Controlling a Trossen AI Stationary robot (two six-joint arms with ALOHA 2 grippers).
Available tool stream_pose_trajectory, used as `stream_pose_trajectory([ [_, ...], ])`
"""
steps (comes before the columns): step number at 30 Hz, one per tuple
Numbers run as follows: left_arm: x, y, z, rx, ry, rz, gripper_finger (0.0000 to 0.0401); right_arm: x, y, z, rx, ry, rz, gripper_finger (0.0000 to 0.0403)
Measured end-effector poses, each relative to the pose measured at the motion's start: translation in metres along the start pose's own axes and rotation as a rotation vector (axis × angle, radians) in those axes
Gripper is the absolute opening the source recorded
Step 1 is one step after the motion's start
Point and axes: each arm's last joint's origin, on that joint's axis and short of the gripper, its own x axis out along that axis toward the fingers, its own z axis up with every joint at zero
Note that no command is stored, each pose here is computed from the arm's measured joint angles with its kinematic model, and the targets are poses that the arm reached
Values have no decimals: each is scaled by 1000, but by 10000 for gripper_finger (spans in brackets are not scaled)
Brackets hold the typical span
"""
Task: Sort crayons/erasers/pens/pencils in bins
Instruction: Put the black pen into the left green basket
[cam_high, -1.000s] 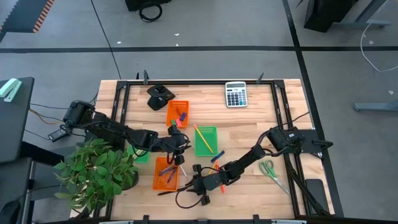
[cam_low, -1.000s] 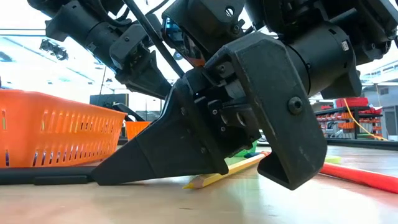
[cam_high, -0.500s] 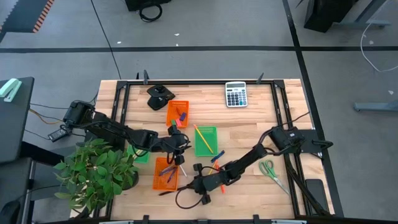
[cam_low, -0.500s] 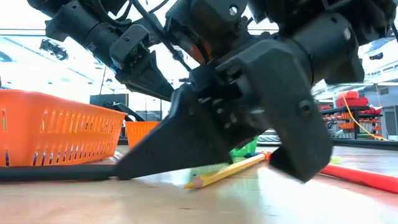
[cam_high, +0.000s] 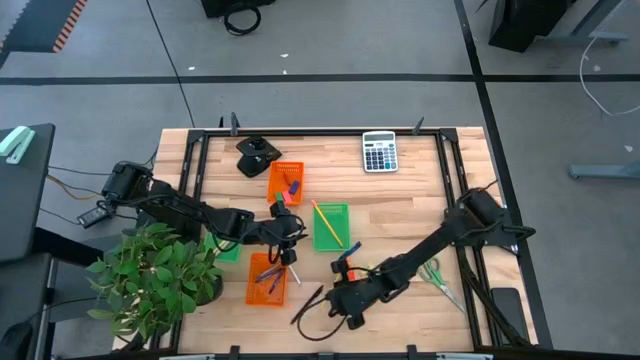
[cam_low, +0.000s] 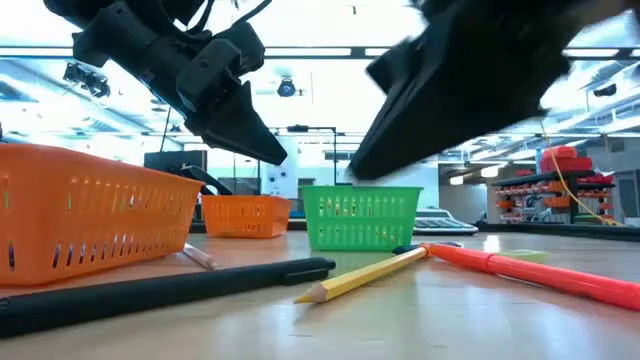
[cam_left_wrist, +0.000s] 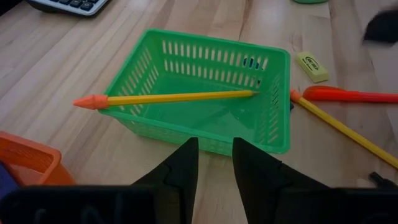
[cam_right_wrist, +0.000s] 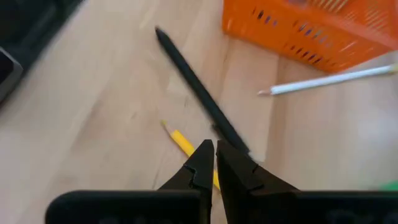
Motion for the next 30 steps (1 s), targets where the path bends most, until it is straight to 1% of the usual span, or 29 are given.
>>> stream_pose_trajectory([
  [4, 0, 0, 0, 0, 0, 0, 107, -19, 1, 4, 5, -45, -44, 25],
  [8, 0, 0, 0, 0, 0, 0, 107, -20, -2, 7, -22, -90, -52, 27],
  [12, 0, 0, 0, 2, 1, 0, 107, -4, -6, 8, -59, -151, 21, 50],
  [17, 0, 0, 0, 3, 5, 1, 107, 27, -9, 3, -121, -246, 121, 109],
  [19, 0, 0, -1, 4, 9, -6, 107, 38, -12, -3, -147, -250, 134, 131],
  [22, 0, 0, -1, 7, 17, -6, 107, 50, -18, -7, -165, -267, 124, 156],
  [25, 0, 0, -2, 10, 24, -4, 107, 61, -25, -12, -174, -287, 152, 166],
  [30, 0, 0, -3, 13, 31, -2, 107, 77, -36, -21, -155, -307, 289, 164],
])
